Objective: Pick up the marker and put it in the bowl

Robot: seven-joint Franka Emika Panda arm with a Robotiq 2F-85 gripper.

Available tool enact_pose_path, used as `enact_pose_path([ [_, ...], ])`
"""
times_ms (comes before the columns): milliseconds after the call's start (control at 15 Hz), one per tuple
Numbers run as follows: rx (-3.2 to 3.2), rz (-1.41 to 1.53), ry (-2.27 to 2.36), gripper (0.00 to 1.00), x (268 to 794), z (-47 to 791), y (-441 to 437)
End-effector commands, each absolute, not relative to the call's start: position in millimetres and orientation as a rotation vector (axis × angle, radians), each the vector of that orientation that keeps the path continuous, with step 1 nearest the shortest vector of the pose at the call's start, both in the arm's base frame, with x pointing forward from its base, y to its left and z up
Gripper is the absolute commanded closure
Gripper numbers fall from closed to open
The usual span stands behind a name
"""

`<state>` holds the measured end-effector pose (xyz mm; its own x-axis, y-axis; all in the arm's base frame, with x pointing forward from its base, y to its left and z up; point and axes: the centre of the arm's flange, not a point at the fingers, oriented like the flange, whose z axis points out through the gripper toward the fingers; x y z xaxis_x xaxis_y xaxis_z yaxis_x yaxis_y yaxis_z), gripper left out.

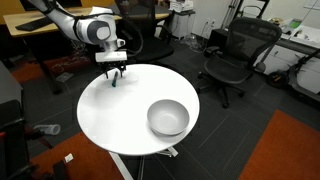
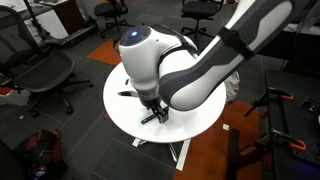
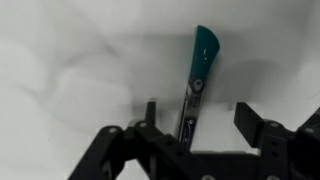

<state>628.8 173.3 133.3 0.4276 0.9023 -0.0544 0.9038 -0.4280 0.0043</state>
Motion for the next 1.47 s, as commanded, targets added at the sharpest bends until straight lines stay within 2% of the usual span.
enact_pose_path([
  [0,2.631,-0.045,1.695,0.51,638.3,133.0,172.8],
  [333,2.643,-0.045,1.690,0.88,641.2,129.8,171.3],
  [467,2.645,-0.047,1.689,1.00,642.1,128.6,170.7],
  [600,2.647,-0.044,1.680,0.95,644.2,130.2,169.9],
  [1000,2.668,0.020,1.589,0.95,654.5,176.9,154.1],
  [1400,2.692,0.179,1.405,0.95,671.7,265.8,104.0],
])
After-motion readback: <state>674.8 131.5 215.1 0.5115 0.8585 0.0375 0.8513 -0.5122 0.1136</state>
